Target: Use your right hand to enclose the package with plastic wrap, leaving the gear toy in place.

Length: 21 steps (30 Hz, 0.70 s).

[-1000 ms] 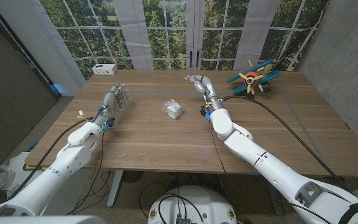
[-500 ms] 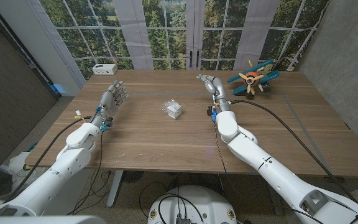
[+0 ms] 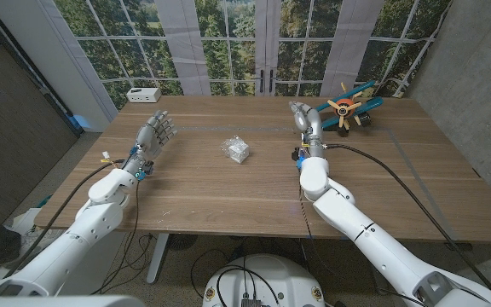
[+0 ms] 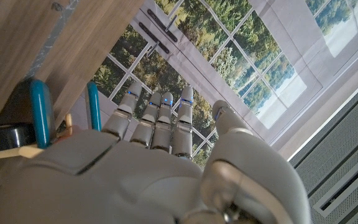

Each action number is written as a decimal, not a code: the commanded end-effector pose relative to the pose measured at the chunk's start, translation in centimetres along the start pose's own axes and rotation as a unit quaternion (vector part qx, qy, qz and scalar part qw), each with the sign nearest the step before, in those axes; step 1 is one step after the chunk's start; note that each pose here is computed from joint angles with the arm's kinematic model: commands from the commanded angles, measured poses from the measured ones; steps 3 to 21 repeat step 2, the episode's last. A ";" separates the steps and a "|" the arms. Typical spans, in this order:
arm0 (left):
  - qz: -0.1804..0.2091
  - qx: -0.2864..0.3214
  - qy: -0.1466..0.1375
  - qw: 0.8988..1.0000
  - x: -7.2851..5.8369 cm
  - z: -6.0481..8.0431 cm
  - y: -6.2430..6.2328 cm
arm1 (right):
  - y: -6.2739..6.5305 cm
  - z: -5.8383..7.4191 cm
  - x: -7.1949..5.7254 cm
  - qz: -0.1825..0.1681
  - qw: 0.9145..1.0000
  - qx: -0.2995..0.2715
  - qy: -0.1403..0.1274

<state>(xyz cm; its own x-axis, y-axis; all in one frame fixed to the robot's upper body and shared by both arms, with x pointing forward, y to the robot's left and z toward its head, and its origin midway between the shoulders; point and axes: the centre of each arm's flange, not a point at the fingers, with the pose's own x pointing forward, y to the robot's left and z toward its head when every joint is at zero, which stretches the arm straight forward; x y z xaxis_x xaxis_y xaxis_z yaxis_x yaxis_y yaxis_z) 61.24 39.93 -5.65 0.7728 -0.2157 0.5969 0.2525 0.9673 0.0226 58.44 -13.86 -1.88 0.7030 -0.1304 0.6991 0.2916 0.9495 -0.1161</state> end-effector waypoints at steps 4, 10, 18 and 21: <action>-0.004 -0.008 0.005 1.000 0.9 -0.1 0.6 | -1.2 -0.8 -0.9 -0.055 0.998 0.018 0.008; -0.004 -0.008 0.005 1.000 0.9 -0.1 0.6 | -1.2 -0.8 -0.9 -0.055 0.998 0.018 0.008; -0.004 -0.008 0.005 1.000 0.9 -0.1 0.6 | -1.2 -0.8 -0.9 -0.055 0.998 0.018 0.008; -0.004 -0.008 0.005 1.000 0.9 -0.1 0.6 | -1.2 -0.8 -0.9 -0.055 0.998 0.018 0.008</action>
